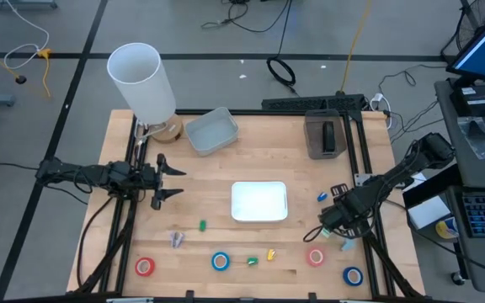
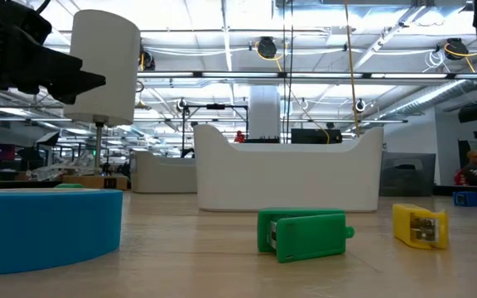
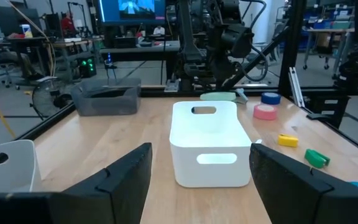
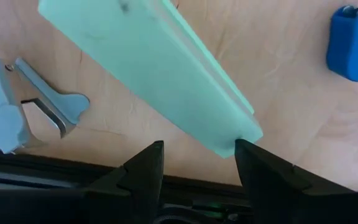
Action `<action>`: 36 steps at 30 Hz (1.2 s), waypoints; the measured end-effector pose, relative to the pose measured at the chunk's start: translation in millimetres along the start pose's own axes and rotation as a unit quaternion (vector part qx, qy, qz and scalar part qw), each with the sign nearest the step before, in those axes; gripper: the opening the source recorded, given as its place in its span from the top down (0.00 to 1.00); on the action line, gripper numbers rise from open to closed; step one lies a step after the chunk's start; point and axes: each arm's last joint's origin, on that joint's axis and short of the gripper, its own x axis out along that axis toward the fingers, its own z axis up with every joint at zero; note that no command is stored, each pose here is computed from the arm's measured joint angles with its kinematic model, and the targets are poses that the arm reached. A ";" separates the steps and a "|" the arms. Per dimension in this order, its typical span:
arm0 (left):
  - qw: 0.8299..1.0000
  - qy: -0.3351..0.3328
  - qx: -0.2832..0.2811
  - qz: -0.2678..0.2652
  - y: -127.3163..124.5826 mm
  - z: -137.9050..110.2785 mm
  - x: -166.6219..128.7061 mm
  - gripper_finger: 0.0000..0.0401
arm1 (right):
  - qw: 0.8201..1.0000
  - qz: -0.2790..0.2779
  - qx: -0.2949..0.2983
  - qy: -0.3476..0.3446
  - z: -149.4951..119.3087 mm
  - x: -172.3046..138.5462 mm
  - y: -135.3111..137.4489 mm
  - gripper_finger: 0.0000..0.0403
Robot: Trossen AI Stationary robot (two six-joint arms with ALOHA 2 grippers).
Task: Pick and place Stapler, Stapler remover, tape
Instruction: Put the light green stapler into the black bin
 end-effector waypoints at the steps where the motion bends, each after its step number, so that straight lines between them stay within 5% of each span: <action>1: 1.000 0.000 0.000 0.000 0.0 0.0 0.0 0.33 | 1.000 0.000 0.008 0.002 -0.3 0.1 -0.1 0.52; 9: 1.000 0.000 -0.002 0.001 0.1 -0.1 0.0 0.33 | 0.988 0.056 0.124 0.075 -9.2 -0.5 1.7 0.52; 23: 1.000 0.001 0.005 0.001 0.1 -0.3 0.0 0.33 | 0.916 0.096 0.380 0.085 -8.0 -7.3 -9.0 0.52; 30: 1.000 0.002 0.006 -0.003 -0.2 -0.6 0.1 0.33 | 0.841 0.147 0.510 0.105 -14.3 -17.1 -17.8 0.52; 36: 1.000 0.002 0.008 -0.003 -0.2 -0.8 0.2 0.33 | 0.747 0.172 0.636 0.082 -21.3 -26.3 -23.0 0.52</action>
